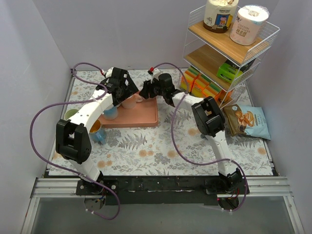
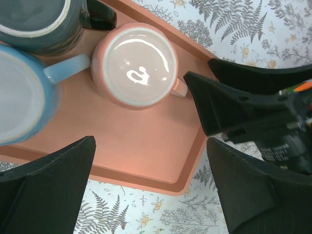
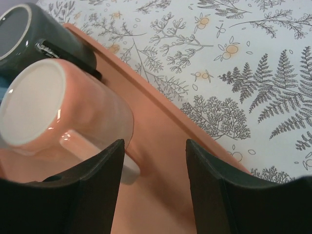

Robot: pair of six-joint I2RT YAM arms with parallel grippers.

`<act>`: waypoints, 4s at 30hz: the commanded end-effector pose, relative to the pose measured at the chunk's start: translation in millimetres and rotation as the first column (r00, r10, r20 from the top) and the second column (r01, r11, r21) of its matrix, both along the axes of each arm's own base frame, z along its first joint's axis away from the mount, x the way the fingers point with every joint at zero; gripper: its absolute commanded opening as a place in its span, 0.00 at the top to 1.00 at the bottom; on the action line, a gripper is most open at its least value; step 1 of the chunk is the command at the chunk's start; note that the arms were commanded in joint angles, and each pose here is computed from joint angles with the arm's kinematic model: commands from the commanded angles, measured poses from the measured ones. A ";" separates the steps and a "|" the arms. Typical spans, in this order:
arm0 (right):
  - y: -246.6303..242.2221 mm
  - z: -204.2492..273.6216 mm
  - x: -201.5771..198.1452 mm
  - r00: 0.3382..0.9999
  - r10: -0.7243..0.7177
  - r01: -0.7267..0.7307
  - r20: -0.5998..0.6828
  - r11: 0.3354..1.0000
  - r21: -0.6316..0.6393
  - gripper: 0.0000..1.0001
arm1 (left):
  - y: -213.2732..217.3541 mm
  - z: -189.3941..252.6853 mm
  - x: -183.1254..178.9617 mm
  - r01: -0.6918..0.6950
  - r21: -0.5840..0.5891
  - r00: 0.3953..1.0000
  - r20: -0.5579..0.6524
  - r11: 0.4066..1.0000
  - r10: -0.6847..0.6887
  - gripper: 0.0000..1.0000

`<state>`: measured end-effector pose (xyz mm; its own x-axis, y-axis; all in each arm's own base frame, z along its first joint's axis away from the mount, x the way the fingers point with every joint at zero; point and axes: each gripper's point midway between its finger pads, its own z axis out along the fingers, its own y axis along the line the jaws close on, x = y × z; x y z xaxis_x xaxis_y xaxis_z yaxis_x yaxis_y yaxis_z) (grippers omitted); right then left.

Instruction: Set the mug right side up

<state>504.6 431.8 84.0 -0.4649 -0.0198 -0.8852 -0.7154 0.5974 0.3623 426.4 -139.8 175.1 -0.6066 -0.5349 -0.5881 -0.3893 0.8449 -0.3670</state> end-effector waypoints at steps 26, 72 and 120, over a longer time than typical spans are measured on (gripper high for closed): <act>2.0 43.1 -64.9 0.768 0.581 -0.445 0.270 0.787 -0.428 0.24 | 23.1 45.5 -11.4 -0.051 0.027 0.996 0.077 0.998 0.049 0.03; 14.4 38.2 -59.8 0.782 0.506 -0.325 0.364 0.829 -0.455 0.99 | 46.8 97.5 -49.3 -0.088 0.020 0.979 0.188 0.996 0.082 0.02; -14.0 40.3 -82.2 0.831 0.511 -0.349 0.219 0.786 -0.510 0.99 | 38.3 72.1 -56.6 -0.046 -0.013 0.987 0.153 0.999 0.047 0.02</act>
<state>422.7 414.2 85.0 0.0280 -0.6355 -0.7716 -0.9650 0.1843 -0.1868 376.0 -101.2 236.5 -0.5009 -0.5572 -0.6623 -0.3986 0.8277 -0.3949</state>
